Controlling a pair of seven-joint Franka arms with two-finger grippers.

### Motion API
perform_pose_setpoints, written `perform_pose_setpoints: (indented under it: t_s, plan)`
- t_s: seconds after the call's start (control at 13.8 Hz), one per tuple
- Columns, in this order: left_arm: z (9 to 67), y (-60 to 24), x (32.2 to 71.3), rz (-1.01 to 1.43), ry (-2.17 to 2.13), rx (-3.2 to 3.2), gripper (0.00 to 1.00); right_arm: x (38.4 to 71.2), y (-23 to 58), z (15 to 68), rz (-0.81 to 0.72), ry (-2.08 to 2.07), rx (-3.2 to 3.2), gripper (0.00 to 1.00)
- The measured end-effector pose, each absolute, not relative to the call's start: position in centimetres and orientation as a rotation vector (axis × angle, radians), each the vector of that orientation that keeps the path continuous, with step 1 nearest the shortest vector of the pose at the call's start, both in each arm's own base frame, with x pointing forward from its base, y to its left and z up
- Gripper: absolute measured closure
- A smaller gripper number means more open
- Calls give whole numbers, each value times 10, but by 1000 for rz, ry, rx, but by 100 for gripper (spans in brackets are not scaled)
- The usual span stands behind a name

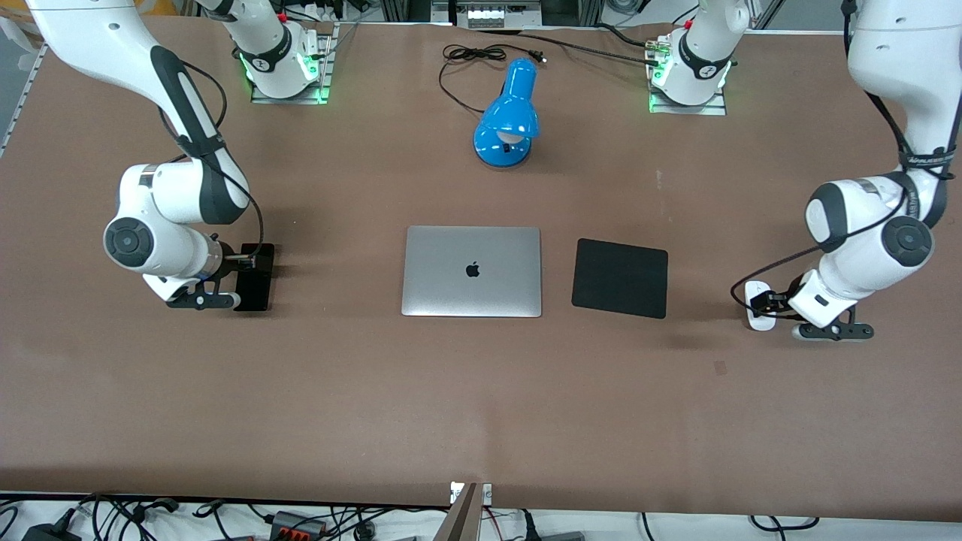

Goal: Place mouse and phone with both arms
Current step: 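Lower the right gripper onto the black phone while the left gripper reaches the mouse, then grasp the phone with the right gripper while the left gripper grasps the mouse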

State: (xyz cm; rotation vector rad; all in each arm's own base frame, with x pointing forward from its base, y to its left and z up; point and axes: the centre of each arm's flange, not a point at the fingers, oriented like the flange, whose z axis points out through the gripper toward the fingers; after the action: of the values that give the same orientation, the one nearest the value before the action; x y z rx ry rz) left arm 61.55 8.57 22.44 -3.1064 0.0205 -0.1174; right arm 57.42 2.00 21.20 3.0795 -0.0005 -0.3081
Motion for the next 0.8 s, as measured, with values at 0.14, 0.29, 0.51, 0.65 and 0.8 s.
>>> perform_pose_setpoints:
  t_s: [0.14, 0.29, 0.51, 0.65, 0.8]
  plan:
    - [206, 89, 608, -130, 32, -3103, 0, 569, 13, 205, -301, -17, 3081, 0]
    - [190, 88, 599, -154, 43, -3099, 0, 569, 6, 205, -292, -37, 3082, 0]
    - [178, 84, 588, -146, 50, -3103, 0, 569, 2, 201, -267, -48, 3087, 0]
    - [175, 84, 586, -135, 51, -3104, 0, 567, 2, 195, -259, -47, 3088, 0]
    - [173, 84, 586, -133, 53, -3104, 4, 567, 3, 189, -252, -57, 3088, 0]
